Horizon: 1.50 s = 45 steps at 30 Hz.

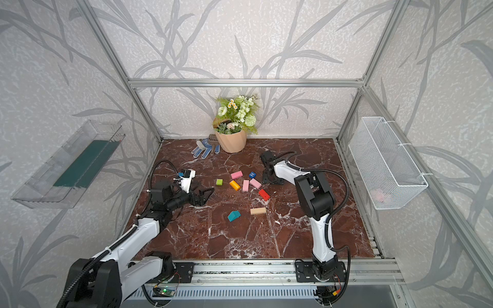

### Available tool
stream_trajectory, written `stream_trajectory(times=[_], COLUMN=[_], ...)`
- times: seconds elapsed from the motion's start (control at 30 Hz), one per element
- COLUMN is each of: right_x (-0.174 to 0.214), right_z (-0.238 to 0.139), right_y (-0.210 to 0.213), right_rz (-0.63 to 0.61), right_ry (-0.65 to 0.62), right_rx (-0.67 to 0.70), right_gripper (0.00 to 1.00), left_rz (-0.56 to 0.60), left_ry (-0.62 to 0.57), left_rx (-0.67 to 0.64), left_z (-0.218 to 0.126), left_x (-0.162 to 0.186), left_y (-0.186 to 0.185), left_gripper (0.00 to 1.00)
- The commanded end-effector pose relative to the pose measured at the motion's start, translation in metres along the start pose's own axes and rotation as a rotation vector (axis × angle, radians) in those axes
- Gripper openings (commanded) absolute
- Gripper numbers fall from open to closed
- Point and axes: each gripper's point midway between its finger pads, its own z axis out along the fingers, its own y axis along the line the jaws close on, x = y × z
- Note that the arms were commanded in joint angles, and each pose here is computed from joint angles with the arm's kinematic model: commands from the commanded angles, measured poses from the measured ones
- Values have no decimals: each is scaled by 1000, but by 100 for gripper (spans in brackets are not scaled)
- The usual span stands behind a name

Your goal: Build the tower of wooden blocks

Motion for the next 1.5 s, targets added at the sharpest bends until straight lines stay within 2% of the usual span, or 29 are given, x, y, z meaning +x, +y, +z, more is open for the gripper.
stream_trajectory(times=[0.0,0.13,0.37,0.5,0.63,0.73,1.0,1.3,1.47], right_x=[12,8,0,-3,-5,-6,-10,-22,-30], right_z=[-6,-3,0,-8,-18,-19,-5,13,17], right_y=[12,20,25,20,9,-5,-41,-44,-53], right_rz=[-25,-23,-28,-37,-48,-50,-3,-8,37], right_ry=[32,44,44,28,0,4,36,65,76], right_rx=[-31,-47,-45,-27,9,48,57,65,72], right_gripper=[60,54,53,61,74,79,81,81,83], left_rz=[29,30,31,30,28,28,31,30,31], left_ry=[-6,-8,-8,-7,-7,-7,-7,-5,-3], left_rx=[3,-1,-5,-6,-8,-10,-10,-19,-21], left_z=[0,0,0,0,0,0,0,0,1], left_x=[-3,-4,-4,-4,-4,-4,-4,-3,-3], left_y=[-1,-1,0,0,1,1,0,1,1], left_gripper=[99,99,99,99,99,99,99,99,99])
